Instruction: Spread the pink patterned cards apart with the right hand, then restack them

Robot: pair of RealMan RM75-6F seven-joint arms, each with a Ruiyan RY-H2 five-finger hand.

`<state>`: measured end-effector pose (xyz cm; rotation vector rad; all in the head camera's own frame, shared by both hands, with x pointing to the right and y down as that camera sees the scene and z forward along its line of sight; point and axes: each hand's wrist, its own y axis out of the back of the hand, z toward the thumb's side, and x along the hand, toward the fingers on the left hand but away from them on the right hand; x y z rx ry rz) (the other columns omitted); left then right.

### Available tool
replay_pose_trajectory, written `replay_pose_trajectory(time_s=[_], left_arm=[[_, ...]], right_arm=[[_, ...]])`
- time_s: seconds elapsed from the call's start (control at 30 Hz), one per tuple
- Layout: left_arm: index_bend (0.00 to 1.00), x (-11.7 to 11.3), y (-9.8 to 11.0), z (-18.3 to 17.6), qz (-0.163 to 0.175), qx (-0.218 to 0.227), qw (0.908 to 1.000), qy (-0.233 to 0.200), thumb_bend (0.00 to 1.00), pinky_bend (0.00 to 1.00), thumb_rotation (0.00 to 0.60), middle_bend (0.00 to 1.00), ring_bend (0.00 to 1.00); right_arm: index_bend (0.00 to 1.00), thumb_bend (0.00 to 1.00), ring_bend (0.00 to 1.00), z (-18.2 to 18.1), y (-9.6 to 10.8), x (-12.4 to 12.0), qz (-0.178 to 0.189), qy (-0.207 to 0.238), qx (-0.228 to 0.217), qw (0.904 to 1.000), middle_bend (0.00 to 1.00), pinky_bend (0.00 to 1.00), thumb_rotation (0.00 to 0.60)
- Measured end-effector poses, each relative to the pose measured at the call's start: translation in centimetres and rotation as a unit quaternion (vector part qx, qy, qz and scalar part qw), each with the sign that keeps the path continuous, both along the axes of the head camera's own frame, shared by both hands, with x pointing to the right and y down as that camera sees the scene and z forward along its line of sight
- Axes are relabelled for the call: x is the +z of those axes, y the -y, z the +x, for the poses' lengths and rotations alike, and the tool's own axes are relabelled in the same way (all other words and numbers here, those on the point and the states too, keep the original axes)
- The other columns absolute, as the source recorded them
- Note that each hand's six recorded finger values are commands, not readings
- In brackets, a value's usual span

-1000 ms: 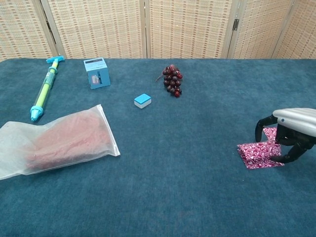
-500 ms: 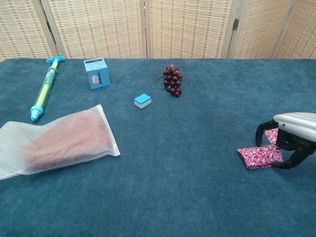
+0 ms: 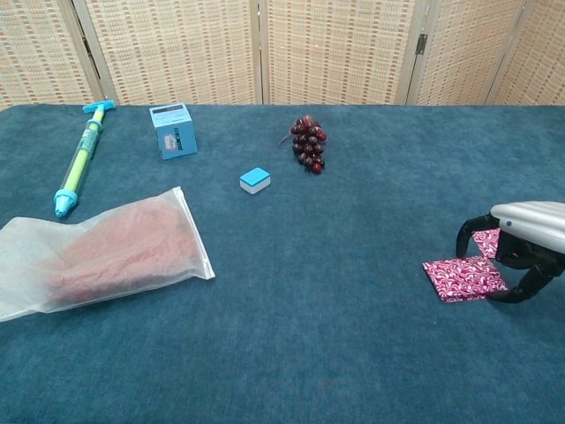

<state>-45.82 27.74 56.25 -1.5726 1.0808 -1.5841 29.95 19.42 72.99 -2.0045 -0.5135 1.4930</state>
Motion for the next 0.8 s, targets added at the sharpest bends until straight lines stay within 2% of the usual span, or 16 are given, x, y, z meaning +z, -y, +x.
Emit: replay_pose_trajectory(time_s=[0.4,0.63,0.8], left_arm=[[0.26,0.1,0.2,0.2,0.0,0.003,1.0,-0.001,0.23,0.09,0.6,0.03,0.02],[0.26,0.1,0.2,0.3,0.001,0.004,1.0,-0.002,0.23,0.09,0.6,0.03,0.02],[0.26,0.3,0.0,0.3,-0.002,0.002,1.0,-0.002,0.23,0.09,0.6,0.03,0.02]], right_arm=[[0.32,0.23,1.0,0.3,0.1,-0.5,0.007,0.002,0.007,1.0,1.0,1.0,0.6],[0.32,0.23,1.0,2.1,2.2,-1.8,0.04,-0.007,0.032,0.9987,1.0,1.0,0.6],[0.32,0.25,1.0,3.6,3.1,-1.6,0.044,-0.03,0.041,0.9977,1.0,1.0,0.6]])
